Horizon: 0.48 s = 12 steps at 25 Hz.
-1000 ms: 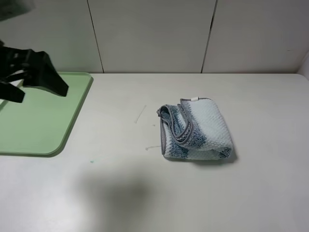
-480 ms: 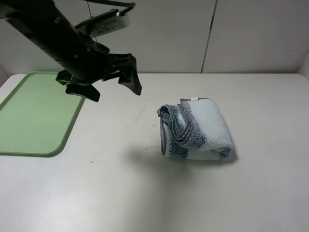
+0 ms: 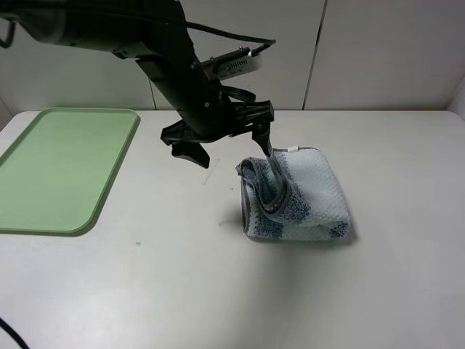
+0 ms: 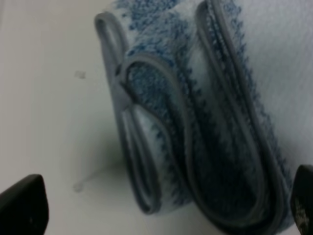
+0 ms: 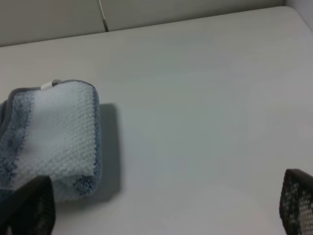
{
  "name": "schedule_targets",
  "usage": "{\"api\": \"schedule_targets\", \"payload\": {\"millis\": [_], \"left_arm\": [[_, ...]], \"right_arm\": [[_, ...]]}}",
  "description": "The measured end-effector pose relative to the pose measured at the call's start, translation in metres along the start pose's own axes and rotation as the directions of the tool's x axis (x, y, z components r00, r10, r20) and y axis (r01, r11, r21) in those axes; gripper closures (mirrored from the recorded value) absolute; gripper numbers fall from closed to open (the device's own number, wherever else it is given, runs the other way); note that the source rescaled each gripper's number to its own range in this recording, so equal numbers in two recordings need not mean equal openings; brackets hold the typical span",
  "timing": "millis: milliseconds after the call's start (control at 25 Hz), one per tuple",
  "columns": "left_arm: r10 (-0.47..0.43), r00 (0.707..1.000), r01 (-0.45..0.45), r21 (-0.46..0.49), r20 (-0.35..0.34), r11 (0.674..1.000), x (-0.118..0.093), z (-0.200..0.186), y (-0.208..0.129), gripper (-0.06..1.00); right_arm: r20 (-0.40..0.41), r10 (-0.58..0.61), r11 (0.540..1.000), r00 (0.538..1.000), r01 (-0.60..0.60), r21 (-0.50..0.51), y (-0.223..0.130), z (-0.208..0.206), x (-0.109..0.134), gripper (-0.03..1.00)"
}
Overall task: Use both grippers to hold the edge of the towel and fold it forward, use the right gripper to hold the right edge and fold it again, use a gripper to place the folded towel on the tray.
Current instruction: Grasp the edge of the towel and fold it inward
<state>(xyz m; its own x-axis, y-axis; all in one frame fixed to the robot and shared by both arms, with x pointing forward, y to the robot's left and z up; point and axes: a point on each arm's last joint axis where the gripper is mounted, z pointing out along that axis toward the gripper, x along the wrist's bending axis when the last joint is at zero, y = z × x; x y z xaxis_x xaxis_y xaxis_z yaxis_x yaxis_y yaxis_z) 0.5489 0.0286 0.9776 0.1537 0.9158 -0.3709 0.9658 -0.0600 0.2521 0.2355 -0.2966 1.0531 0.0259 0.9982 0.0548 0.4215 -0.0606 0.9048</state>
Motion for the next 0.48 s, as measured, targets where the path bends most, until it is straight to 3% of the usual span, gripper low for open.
{"api": "schedule_targets", "payload": {"millis": [480], "left_arm": [[-0.058,0.998,0.059,0.055,-0.007,0.997,-0.027,0.054,0.016,-0.06]], "right_arm": [[0.006,-0.004,1.0,1.0,0.004,0.0,0.0,0.0,-0.001,-0.03]]}}
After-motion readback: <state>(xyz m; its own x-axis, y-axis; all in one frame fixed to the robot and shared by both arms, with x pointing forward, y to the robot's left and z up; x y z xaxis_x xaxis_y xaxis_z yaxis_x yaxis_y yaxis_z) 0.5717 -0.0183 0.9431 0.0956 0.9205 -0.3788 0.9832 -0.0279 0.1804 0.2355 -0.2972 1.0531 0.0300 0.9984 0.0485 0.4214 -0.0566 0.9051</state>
